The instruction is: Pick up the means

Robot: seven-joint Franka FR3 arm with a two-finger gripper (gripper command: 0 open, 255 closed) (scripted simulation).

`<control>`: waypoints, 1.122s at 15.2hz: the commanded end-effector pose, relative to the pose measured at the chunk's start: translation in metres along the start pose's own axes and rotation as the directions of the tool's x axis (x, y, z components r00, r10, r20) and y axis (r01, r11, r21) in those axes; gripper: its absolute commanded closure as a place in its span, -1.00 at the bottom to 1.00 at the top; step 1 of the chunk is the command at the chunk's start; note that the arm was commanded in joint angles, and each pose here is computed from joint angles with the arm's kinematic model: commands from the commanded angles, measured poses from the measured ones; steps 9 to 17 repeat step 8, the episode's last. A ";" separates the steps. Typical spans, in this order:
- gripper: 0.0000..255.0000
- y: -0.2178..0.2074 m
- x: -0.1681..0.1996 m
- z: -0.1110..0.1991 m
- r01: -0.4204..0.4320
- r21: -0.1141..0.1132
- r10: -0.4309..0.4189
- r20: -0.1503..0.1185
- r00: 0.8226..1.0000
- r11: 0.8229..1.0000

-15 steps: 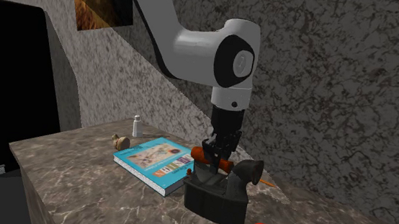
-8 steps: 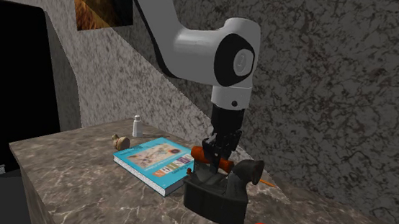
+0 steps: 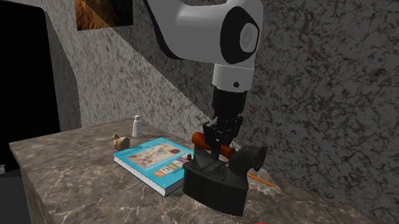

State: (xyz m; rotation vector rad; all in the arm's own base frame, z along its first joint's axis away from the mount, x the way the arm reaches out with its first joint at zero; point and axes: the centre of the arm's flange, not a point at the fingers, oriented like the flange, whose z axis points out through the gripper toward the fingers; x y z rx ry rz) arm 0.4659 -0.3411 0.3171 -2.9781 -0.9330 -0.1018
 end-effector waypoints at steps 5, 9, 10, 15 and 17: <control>1.00 0.001 0.002 -0.032 0.000 -0.002 0.000 -0.001 1.000 1.000; 1.00 0.001 0.002 -0.038 0.000 -0.002 0.000 -0.001 1.000 1.000; 1.00 0.001 0.002 -0.038 0.000 -0.002 0.000 -0.001 1.000 1.000; 1.00 0.001 0.002 -0.038 0.000 -0.002 0.000 -0.001 1.000 1.000; 1.00 0.001 0.002 -0.038 0.000 -0.002 0.000 -0.001 1.000 1.000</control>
